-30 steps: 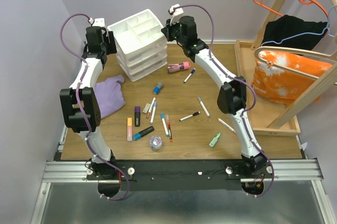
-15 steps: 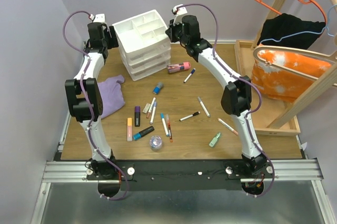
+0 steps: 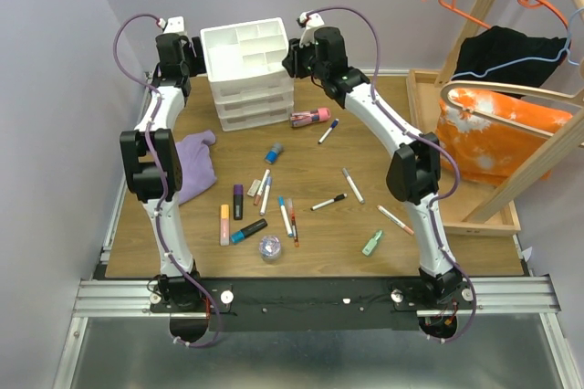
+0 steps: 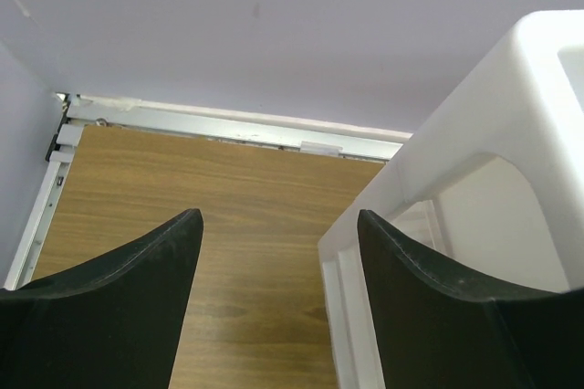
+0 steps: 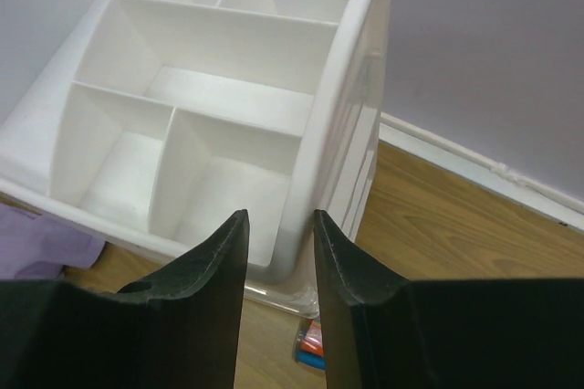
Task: Sort the stationery into containers
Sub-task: Move the storage box to the center of the board.
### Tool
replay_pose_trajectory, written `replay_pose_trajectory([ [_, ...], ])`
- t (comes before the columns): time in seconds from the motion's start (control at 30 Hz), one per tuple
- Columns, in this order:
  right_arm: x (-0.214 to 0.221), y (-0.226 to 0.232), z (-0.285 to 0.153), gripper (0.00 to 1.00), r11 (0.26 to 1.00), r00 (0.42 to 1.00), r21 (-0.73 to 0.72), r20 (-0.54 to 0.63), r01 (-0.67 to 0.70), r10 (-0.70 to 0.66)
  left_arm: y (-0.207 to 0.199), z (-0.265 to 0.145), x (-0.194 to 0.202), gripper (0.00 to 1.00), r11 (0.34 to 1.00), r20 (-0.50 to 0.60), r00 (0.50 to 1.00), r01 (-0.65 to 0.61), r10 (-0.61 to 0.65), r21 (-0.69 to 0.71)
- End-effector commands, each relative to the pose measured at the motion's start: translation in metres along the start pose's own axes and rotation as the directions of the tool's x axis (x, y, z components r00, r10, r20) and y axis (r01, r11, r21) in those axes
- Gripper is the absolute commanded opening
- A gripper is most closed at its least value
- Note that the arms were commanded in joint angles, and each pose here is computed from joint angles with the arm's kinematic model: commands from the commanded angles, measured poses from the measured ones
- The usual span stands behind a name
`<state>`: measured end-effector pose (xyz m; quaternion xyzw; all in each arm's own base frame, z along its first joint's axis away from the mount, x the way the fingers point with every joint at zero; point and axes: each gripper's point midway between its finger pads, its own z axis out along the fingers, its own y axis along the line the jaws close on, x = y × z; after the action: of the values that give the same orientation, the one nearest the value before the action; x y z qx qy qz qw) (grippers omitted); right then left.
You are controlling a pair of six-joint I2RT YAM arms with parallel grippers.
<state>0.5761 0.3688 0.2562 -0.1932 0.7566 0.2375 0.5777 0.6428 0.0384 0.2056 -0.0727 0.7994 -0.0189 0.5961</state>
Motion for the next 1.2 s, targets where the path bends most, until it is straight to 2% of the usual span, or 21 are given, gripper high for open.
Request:
replay_pose_trajectory([
  [0.0, 0.007, 0.053, -0.011, 0.41, 0.984, 0.995, -0.160, -0.076, -0.080, 0.069, -0.031, 0.007, -0.017, 0.79, 0.998, 0.069, 0.997, -0.030, 0.026, 0.057],
  [0.3, -0.002, 0.047, -0.021, 0.45, 0.990, 0.995, -0.114, -0.070, -0.078, 0.071, -0.012, -0.002, -0.026, 0.80, 0.999, 0.075, 0.996, -0.040, 0.043, -0.037],
  [0.4, -0.024, 0.044, -0.038, 0.47, 0.994, 0.997, -0.089, -0.039, -0.064, 0.061, 0.002, -0.022, -0.035, 0.80, 0.999, 0.066, 0.998, -0.003, 0.006, -0.052],
  [0.47, -0.030, 0.044, -0.054, 0.48, 0.995, 0.997, -0.077, -0.039, -0.070, 0.067, 0.010, -0.045, -0.055, 0.80, 0.998, 0.100, 0.995, 0.031, -0.026, -0.052],
  [0.5, -0.030, 0.042, -0.058, 0.48, 0.995, 0.996, -0.066, -0.043, -0.076, 0.073, 0.014, -0.051, -0.044, 0.80, 0.998, 0.078, 0.996, 0.040, -0.036, -0.056],
  [0.53, -0.031, 0.041, -0.063, 0.49, 0.994, 0.995, -0.060, -0.046, -0.095, 0.092, 0.013, -0.065, -0.061, 0.80, 0.998, 0.117, 0.992, 0.048, -0.042, -0.046],
  [0.73, -0.033, 0.011, -0.076, 0.52, 0.978, 0.978, 0.054, -0.046, -0.203, 0.206, 0.021, -0.099, -0.052, 0.80, 0.996, 0.095, 0.995, 0.050, -0.043, -0.071],
  [0.8, -0.036, -0.009, -0.079, 0.54, 0.954, 0.962, 0.137, -0.021, -0.265, 0.271, 0.026, -0.106, -0.045, 0.80, 0.994, 0.080, 0.996, 0.055, -0.047, -0.099],
  [0.83, -0.039, -0.025, -0.082, 0.54, 0.917, 0.931, 0.170, -0.001, -0.361, 0.366, 0.028, -0.113, -0.045, 0.80, 0.992, 0.065, 0.997, 0.054, -0.047, -0.111],
  [0.87, -0.035, -0.039, -0.085, 0.55, 0.888, 0.912, 0.224, 0.010, -0.401, 0.409, 0.031, -0.119, -0.043, 0.81, 0.990, 0.056, 0.998, 0.048, -0.041, -0.129],
  [0.97, -0.003, -0.076, -0.096, 0.59, 0.798, 0.854, 0.356, 0.000, -0.487, 0.521, 0.031, -0.145, -0.034, 0.81, 0.992, 0.012, 1.000, 0.005, -0.004, -0.130],
  [1.0, 0.007, -0.084, -0.099, 0.59, 0.774, 0.835, 0.380, -0.008, -0.506, 0.550, 0.028, -0.151, -0.013, 0.82, 0.995, -0.037, 0.999, -0.011, 0.007, -0.103],
  [1.07, 0.032, -0.105, -0.100, 0.61, 0.737, 0.803, 0.420, -0.033, -0.529, 0.596, 0.021, -0.174, -0.008, 0.82, 0.997, -0.059, 0.996, -0.066, 0.063, -0.051],
  [1.13, 0.050, -0.121, -0.105, 0.62, 0.709, 0.784, 0.468, -0.054, -0.527, 0.618, -0.004, -0.198, 0.015, 0.79, 0.990, -0.112, 0.988, -0.095, 0.107, 0.107],
  [1.17, 0.054, -0.123, -0.105, 0.62, 0.716, 0.785, 0.463, -0.066, -0.522, 0.616, -0.014, -0.206, 0.023, 0.78, 0.975, -0.115, 0.978, -0.152, 0.171, 0.161],
])
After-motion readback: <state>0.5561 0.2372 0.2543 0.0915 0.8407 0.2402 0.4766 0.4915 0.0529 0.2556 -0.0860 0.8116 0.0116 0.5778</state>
